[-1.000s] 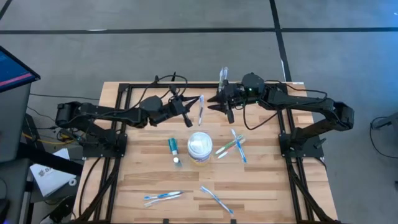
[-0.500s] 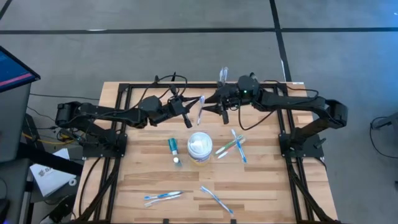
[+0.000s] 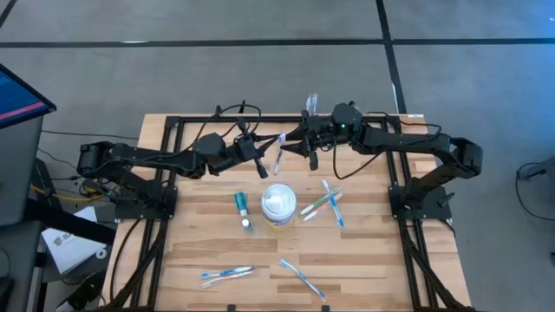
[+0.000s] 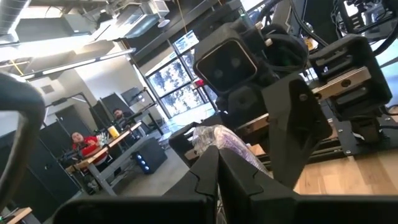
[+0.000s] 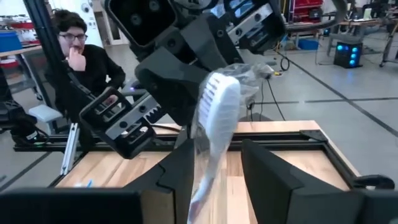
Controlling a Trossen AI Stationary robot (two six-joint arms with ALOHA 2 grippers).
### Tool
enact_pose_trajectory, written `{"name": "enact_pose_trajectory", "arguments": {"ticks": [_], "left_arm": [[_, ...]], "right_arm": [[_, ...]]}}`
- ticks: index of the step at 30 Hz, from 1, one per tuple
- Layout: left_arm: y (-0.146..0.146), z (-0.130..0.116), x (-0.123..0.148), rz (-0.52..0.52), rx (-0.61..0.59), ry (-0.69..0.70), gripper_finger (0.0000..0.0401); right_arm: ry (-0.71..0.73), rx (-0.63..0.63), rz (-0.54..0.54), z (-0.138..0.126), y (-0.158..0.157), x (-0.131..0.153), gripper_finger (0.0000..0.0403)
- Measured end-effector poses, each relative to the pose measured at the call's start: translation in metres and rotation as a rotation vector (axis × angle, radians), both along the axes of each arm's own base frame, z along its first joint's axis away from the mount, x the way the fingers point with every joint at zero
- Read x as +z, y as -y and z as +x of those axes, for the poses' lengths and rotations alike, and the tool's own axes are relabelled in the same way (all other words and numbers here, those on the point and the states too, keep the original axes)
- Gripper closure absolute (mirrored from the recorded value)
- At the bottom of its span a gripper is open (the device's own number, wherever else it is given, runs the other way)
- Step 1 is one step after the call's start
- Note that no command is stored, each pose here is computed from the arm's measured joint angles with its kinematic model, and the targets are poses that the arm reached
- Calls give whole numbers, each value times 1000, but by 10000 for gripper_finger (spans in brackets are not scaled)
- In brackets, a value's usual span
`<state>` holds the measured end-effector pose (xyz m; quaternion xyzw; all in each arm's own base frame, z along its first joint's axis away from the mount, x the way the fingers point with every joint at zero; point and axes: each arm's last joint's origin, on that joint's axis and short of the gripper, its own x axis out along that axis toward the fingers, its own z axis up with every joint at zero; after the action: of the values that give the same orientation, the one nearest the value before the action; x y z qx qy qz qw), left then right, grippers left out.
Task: Pick & Place toothbrushing station
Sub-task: Put the purple toothbrush into the black mesh organizer
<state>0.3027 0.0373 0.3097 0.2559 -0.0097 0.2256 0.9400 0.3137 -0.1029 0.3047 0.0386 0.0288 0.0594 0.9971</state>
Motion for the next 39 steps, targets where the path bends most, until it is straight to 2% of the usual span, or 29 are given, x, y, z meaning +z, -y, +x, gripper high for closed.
{"name": "enact_pose_trajectory", "arguments": {"ticks": [5,11,20,26,30,36,39], "left_arm": [[0,0,0,0,0,-1,401],[0,0,0,0,0,-1,401],[0,0,0,-1,4,-1,401],[-2,-2,0,-20,77,5,395],[-4,-3,0,-33,152,7,384],[-4,-4,-1,-38,163,-22,356],[-4,-9,0,-74,164,-29,345]], "right_arm": [[5,-2,-13,0,0,0,306],[9,6,-62,1,-1,0,391],[11,7,-79,1,-2,0,400],[9,5,-78,0,-2,0,401],[8,6,-78,0,-3,1,402],[-18,-18,-69,-4,5,0,402],[-39,-40,-60,-9,11,0,402]]}}
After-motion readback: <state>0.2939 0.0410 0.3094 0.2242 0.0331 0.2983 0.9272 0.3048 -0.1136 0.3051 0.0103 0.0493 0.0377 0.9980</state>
